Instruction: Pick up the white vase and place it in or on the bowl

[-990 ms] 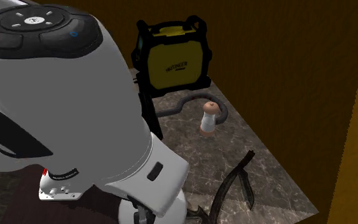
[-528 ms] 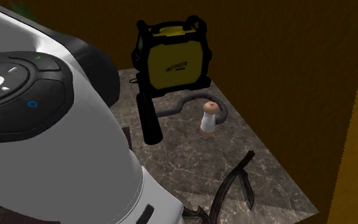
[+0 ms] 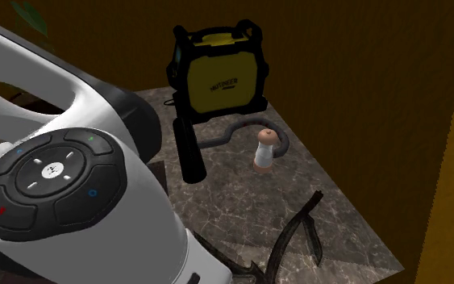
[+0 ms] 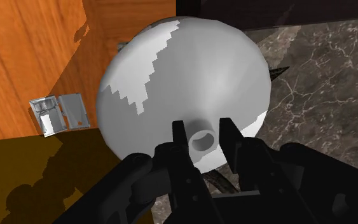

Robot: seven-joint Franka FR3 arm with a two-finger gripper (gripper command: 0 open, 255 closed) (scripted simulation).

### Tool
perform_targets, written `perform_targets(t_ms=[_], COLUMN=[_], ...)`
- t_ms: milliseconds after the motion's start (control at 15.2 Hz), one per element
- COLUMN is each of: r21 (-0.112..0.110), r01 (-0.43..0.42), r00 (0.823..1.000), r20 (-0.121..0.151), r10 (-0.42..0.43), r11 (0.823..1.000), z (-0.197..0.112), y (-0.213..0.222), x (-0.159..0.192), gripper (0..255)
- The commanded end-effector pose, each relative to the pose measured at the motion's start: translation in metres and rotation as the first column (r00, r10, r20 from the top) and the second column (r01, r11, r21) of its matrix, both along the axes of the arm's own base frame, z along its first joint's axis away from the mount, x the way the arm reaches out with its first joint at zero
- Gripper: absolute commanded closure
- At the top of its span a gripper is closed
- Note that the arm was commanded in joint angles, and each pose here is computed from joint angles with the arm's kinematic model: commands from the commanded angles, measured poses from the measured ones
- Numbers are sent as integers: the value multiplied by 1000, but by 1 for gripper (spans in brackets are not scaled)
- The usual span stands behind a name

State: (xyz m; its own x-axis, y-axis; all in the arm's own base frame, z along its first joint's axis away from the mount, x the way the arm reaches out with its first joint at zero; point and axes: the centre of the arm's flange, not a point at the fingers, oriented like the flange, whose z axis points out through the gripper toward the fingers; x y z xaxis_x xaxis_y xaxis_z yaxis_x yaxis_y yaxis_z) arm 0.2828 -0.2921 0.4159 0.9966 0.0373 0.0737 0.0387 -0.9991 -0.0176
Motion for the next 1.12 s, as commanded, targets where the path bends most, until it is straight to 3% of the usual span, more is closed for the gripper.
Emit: perform_targets(t_ms=[0,462,990,1056], r21=[-1,-1,-1,-1], r01=[0,0,0,0], r00=[1000,1000,1000,1000], r20=[1,1,1,1], r10=[0,0,0,0], r11=[1000,1000,1000,1000], z=[-10,-50,-50,-50], y=[-1,-1,-1,-1], x=[0,0,0,0], gripper=[255,255,255,0])
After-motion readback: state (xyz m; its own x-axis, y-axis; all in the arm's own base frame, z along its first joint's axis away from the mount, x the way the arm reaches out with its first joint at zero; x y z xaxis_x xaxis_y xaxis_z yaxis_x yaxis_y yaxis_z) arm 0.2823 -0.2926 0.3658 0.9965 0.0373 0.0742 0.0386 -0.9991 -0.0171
